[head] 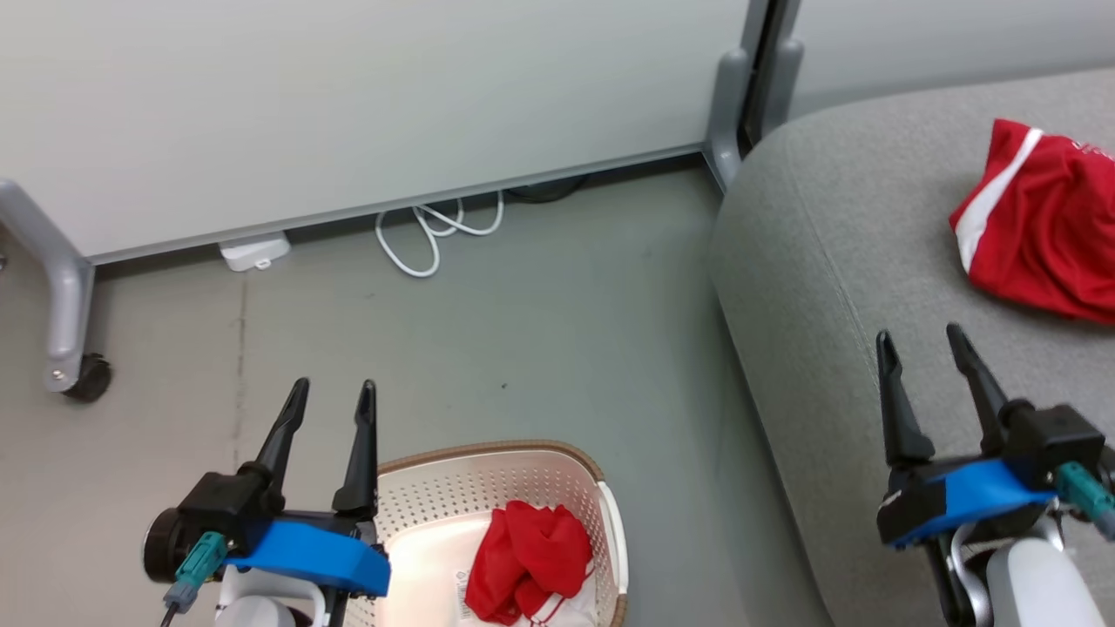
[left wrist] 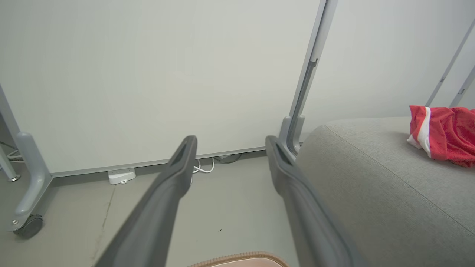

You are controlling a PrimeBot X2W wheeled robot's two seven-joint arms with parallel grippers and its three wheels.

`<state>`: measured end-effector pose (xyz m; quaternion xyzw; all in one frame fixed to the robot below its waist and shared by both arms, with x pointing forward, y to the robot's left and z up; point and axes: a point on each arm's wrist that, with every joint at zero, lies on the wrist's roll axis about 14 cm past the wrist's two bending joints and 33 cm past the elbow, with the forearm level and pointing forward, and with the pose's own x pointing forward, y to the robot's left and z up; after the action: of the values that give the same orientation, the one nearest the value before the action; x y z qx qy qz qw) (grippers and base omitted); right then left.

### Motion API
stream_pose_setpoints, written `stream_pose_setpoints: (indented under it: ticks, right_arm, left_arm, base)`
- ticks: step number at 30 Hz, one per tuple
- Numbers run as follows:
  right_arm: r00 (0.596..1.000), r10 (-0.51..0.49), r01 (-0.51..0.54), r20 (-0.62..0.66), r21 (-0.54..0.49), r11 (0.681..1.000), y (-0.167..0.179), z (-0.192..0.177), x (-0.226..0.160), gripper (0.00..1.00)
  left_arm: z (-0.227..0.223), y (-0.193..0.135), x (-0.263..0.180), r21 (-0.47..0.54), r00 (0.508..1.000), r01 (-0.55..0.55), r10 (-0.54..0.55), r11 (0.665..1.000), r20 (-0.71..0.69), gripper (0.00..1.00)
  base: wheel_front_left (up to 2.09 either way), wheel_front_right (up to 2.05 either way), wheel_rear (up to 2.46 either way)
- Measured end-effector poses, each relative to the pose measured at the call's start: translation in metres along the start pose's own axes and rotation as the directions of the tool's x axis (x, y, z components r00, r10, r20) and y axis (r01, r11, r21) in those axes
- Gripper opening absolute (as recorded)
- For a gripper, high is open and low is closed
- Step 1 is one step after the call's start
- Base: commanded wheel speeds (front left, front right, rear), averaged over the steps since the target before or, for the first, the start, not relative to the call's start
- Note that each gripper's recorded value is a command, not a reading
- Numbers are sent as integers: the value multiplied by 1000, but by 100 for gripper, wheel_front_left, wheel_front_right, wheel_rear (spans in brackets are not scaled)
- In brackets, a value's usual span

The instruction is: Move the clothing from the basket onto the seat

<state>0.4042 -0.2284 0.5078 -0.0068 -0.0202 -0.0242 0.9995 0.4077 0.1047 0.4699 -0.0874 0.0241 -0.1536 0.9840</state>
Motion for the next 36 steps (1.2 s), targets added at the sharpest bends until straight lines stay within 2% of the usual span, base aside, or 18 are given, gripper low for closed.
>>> stream_pose_setpoints:
  ticks: [4,16,23,36]
  right_arm:
    - [999,49,-49,-6,34,998,22,-1,-11,100]
    - [991,132,-131,-2,131,983,56,0,-24,100]
    - [988,154,-153,0,141,978,64,2,-26,100]
    - [988,154,-149,-14,163,975,64,-4,-23,100]
  left_arm:
    - [4,20,-17,4,997,-75,75,997,11,100]
    - [9,57,-59,14,974,-223,223,975,27,100]
    - [7,64,-71,8,966,-257,257,966,25,100]
    - [-1,63,-63,8,968,-250,250,968,2,100]
  base:
    - [0,0,0]
    - [0,0,0]
    - [0,0,0]
    - [0,0,0]
